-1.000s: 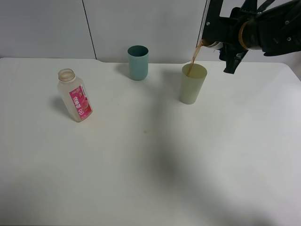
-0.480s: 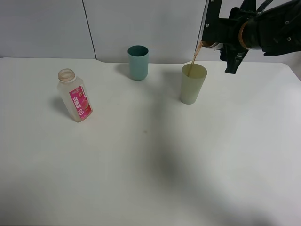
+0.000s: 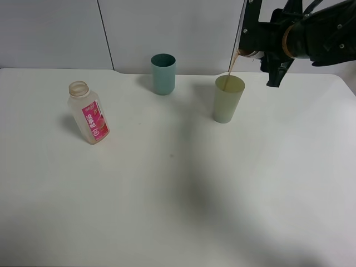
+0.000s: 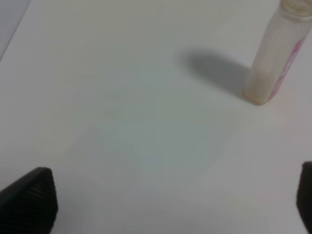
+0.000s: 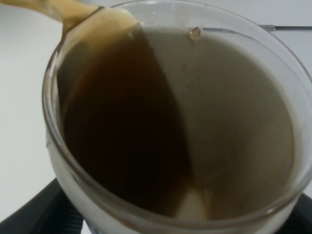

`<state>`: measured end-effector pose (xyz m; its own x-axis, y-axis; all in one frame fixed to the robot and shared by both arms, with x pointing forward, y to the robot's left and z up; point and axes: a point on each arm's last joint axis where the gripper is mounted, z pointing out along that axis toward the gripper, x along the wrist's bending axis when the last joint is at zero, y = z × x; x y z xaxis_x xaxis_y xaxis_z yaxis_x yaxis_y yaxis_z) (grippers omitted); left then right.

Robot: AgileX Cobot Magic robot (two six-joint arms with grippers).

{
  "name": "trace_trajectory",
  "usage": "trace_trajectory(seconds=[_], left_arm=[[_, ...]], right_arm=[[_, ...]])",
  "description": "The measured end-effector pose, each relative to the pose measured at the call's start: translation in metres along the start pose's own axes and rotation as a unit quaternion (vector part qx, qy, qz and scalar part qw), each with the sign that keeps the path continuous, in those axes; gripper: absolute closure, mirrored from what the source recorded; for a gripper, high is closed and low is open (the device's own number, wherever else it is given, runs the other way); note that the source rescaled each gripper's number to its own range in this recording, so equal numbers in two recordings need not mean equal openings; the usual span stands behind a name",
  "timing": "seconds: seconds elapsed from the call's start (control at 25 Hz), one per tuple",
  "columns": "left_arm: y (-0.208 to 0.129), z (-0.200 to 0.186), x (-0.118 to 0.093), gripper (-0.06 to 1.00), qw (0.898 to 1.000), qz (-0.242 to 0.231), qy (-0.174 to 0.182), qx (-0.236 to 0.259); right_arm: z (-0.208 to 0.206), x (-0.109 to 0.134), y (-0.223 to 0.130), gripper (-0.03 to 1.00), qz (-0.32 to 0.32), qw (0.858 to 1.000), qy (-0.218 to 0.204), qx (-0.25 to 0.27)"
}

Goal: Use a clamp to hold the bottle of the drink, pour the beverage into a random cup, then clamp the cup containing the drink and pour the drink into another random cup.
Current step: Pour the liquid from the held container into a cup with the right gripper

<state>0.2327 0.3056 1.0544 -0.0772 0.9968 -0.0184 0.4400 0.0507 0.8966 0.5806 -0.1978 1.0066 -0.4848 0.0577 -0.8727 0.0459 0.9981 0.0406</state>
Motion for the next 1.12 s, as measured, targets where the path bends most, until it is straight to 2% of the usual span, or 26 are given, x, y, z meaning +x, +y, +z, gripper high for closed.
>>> trace_trajectory(seconds=[1.12], left_arm=[[0.0, 0.0, 0.0, -0.06, 1.0, 0.0, 0.0, 0.0]], right_arm=[[0.0, -0.0001, -0.0003, 0.96, -0.116, 0.993, -0.001, 0.001]])
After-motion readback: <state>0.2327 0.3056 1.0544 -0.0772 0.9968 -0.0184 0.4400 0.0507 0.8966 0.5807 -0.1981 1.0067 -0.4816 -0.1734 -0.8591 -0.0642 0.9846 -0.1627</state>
